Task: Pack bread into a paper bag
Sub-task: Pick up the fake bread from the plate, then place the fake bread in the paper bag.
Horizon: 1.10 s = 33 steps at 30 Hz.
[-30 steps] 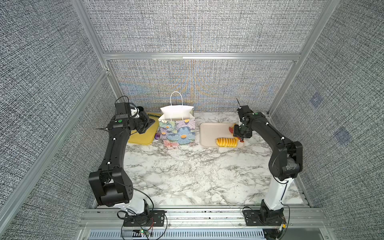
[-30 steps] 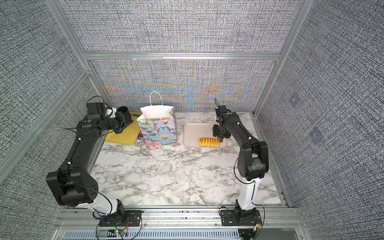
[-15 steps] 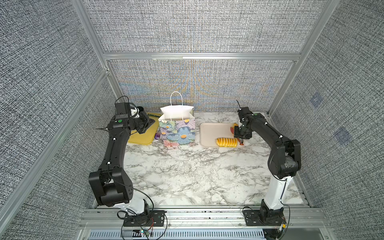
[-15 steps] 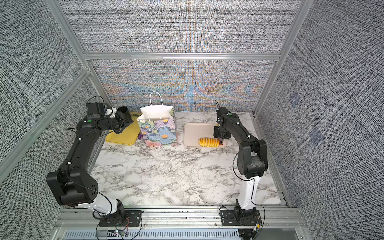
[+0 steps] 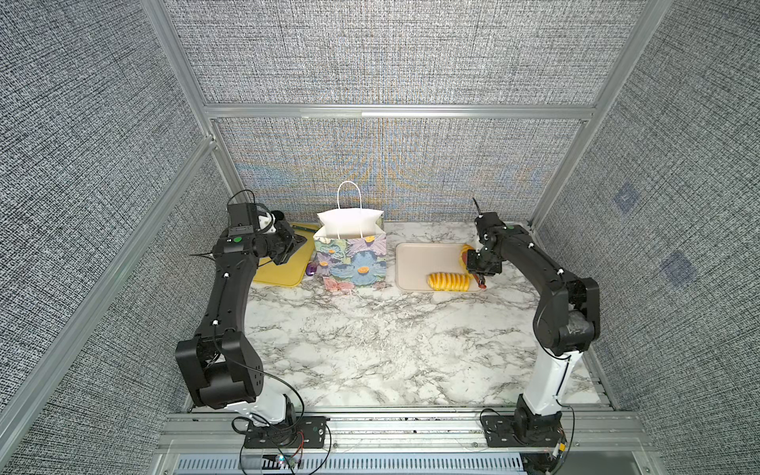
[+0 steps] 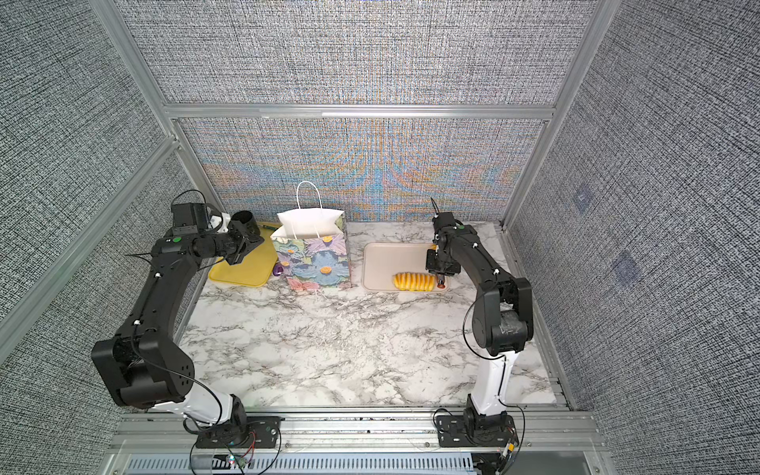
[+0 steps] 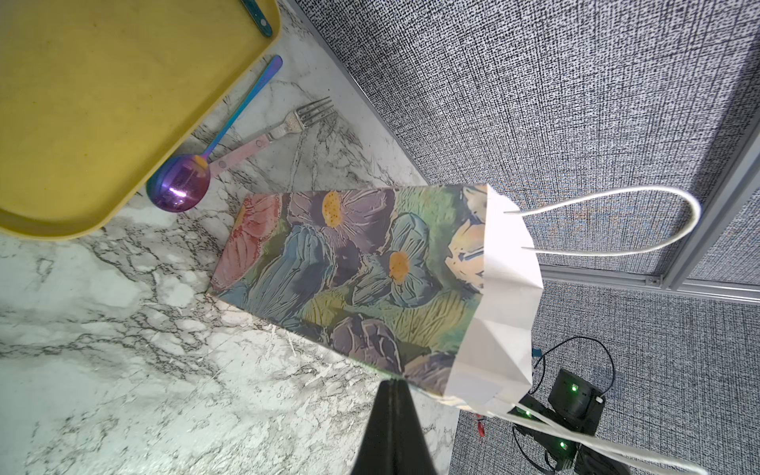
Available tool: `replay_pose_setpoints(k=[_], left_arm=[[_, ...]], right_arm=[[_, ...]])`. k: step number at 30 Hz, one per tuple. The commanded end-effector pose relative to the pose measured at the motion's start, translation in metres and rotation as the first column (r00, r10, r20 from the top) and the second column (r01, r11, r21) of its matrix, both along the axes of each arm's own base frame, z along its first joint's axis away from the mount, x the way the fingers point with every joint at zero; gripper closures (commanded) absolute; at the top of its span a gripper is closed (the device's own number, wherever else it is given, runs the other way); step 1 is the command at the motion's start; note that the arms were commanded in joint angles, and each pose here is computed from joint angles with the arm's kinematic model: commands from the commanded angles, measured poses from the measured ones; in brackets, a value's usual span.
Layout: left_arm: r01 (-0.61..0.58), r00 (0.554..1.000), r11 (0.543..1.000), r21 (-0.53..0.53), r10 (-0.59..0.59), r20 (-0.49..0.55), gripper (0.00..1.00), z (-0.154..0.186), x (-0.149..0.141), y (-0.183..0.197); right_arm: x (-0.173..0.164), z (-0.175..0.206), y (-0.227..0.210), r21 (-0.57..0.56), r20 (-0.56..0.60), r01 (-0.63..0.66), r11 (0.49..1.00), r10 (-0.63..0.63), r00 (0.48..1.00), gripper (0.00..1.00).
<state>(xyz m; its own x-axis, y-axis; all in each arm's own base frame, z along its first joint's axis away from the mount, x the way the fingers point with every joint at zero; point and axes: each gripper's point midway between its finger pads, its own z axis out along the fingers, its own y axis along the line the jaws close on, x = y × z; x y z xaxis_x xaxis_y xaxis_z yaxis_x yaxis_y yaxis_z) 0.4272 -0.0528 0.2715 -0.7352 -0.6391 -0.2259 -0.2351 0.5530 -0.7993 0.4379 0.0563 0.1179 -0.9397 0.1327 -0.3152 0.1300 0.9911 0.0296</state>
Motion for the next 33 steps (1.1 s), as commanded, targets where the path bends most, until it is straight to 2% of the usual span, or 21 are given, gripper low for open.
replay_pose_setpoints(k=[1, 10, 16, 20, 23, 28, 33], left_arm=[[0.003, 1.0, 1.0, 0.011, -0.003, 0.007, 0.98, 0.003, -0.002, 0.001], [0.003, 1.0, 1.0, 0.006, -0.003, 0.016, 0.98, 0.007, -0.001, 0.0], [0.0, 1.0, 1.0, 0.005, 0.0, 0.014, 0.98, 0.006, -0.002, 0.0], [-0.001, 1.0, 1.0, 0.006, 0.001, 0.005, 0.98, 0.003, -0.002, 0.001], [-0.001, 1.0, 1.0, 0.008, 0.001, -0.002, 0.98, -0.001, -0.004, 0.001], [-0.001, 1.0, 1.0, 0.01, 0.001, -0.013, 0.98, -0.006, -0.007, 0.001], [-0.003, 1.0, 1.0, 0.01, 0.003, -0.011, 0.98, -0.006, -0.006, 0.001]], right_arm=[[0.003, 0.014, 0.001, 0.011, 0.038, -0.004, 1.0, 0.003, 0.999, 0.69], [0.014, 0.085, 0.01, 0.035, 0.166, -0.03, 0.999, 0.024, 0.986, 0.71], [0.016, 0.144, 0.047, 0.048, 0.305, -0.147, 0.988, 0.126, 0.944, 0.72], [0.013, 0.183, 0.08, 0.039, 0.426, -0.257, 0.966, 0.217, 0.878, 0.72], [0.008, 0.214, 0.103, 0.034, 0.521, -0.332, 0.943, 0.267, 0.811, 0.72], [-0.013, 0.265, 0.147, 0.019, 0.682, -0.472, 0.882, 0.334, 0.65, 0.72], [-0.029, 0.282, 0.18, 0.025, 0.728, -0.583, 0.812, 0.385, 0.567, 0.72]])
